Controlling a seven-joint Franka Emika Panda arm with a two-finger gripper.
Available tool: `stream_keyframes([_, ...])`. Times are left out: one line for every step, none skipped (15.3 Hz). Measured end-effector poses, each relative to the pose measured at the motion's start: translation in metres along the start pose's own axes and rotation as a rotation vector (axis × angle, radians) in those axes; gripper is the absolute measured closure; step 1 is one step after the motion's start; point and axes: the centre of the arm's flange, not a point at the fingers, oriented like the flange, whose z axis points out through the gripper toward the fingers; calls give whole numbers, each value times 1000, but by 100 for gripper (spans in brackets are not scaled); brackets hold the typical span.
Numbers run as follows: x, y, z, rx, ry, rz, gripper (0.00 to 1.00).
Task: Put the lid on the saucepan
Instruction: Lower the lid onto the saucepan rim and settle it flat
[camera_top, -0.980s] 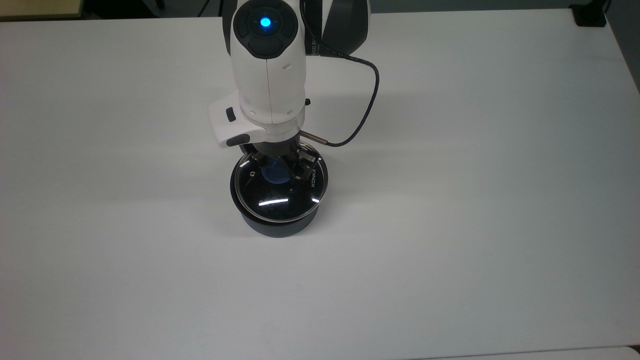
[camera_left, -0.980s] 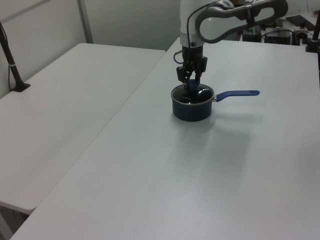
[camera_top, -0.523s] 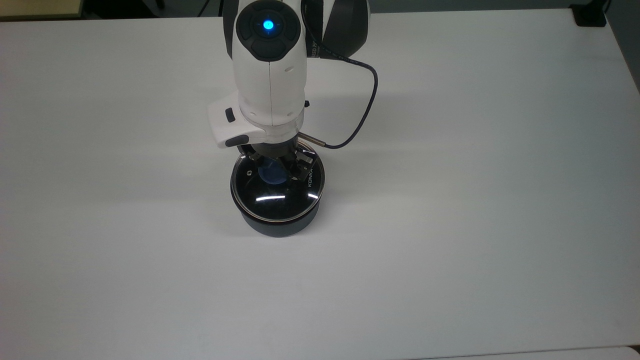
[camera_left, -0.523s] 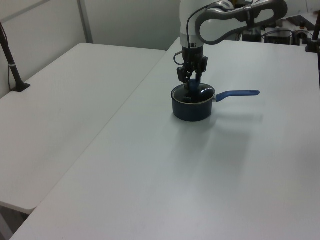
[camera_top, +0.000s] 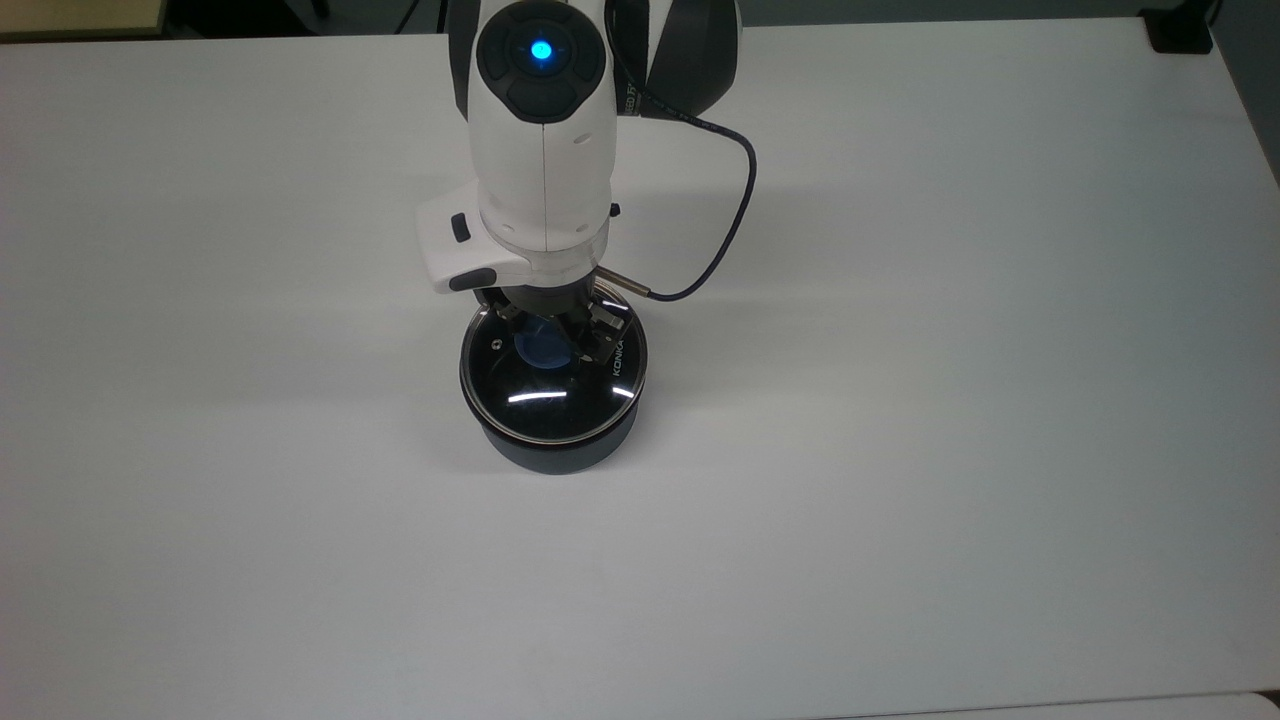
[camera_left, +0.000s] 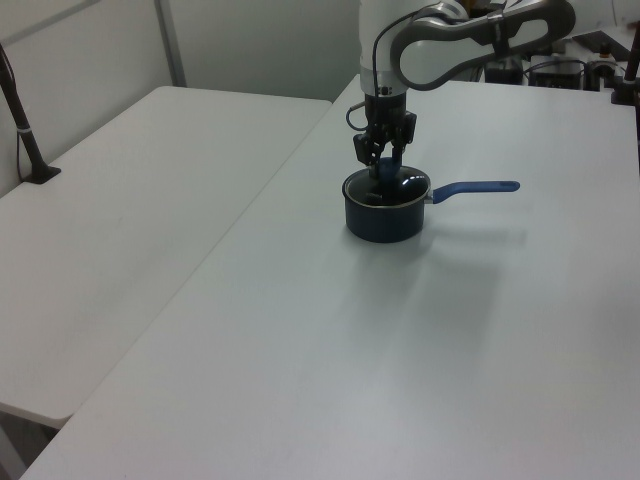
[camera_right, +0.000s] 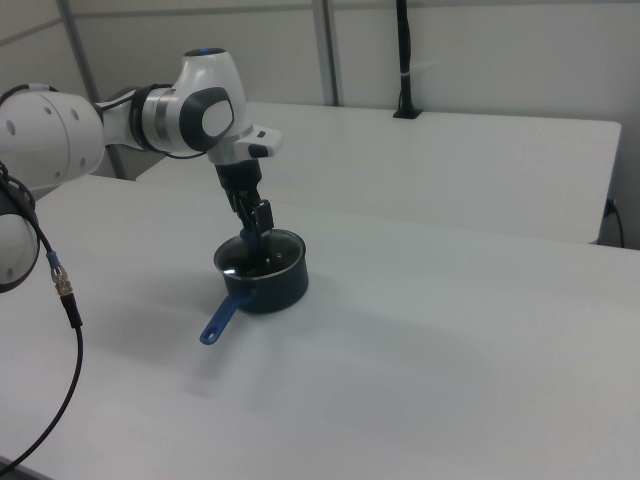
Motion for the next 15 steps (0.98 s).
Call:
stream_keyframes([0,0,0,-1,0,4,39])
stream_keyframes([0,0,0,-2,1,10,39])
stream_keyframes([0,0,0,-6,3,17,39])
stream_keyframes([0,0,0,-13,8,20,39])
stream_keyframes([0,0,0,-15,9,21,39])
stream_keyframes([0,0,0,-16,10,22,39])
stream_keyframes([0,1,0,-16,10,24,39])
stream_keyframes([1,1,0,-16,11,26,39])
stream_keyframes([1,1,0,-16,11,26,39])
stream_keyframes([1,1,0,-16,11,27,39])
stream_keyframes([1,1,0,-16,12,29,39])
stream_keyframes([2,1,-1,-13,18,34,39])
stream_keyframes([3,1,-1,-9,25,37,39])
stream_keyframes([4,2,-2,-4,34,42,39])
stream_keyframes([5,2,-3,-2,37,45,39])
